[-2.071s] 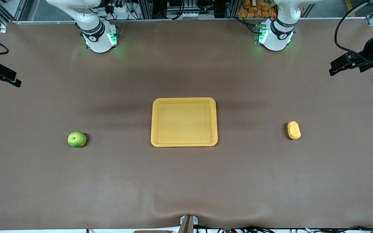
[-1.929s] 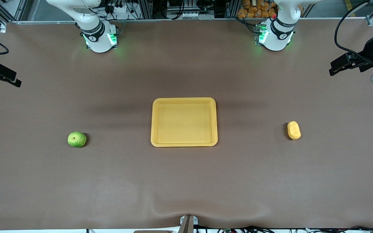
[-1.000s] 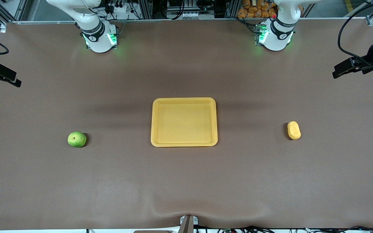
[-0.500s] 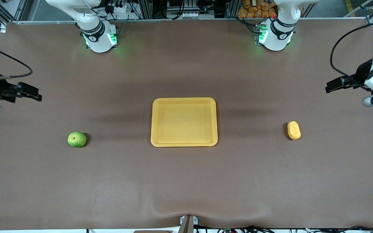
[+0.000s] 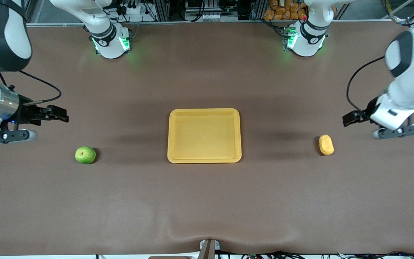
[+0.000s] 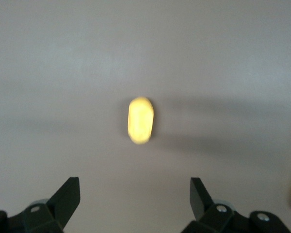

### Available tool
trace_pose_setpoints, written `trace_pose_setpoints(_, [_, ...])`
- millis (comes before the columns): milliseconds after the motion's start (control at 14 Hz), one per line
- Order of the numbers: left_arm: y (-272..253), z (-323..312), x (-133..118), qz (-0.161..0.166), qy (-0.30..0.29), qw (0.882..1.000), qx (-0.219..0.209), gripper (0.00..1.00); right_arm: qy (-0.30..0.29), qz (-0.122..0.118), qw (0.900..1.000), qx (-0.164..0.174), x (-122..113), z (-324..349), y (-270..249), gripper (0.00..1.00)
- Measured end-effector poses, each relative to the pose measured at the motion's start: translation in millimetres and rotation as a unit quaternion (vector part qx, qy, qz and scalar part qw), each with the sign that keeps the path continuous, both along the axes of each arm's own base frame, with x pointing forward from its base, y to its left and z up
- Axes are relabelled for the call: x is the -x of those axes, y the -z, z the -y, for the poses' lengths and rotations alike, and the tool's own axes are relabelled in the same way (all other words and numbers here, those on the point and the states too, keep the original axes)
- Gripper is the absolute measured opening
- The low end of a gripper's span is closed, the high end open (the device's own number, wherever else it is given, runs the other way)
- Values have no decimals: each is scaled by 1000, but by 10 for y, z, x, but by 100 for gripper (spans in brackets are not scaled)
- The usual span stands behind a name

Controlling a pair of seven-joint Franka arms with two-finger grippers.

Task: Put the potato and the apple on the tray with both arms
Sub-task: 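Reach the right gripper to the apple while the left gripper reaches the potato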

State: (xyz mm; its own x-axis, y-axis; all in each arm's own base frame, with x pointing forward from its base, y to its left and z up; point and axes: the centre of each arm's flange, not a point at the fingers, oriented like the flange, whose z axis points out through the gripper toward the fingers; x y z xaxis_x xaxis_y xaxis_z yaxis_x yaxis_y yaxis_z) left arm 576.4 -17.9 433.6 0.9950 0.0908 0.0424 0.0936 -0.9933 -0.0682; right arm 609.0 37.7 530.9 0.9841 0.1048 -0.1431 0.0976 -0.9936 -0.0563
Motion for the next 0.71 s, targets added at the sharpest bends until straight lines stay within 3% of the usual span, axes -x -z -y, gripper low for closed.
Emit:
trace_pose_setpoints(429, [829,-12,-112,0,21,1000,-6,100,-14,-19,1000,4,-166,-193,440,100])
trace_pose_setpoints(714, [1226,-223,-154,12,15,1000,-3,100,14,-33,999,10,-195,-125,565,100])
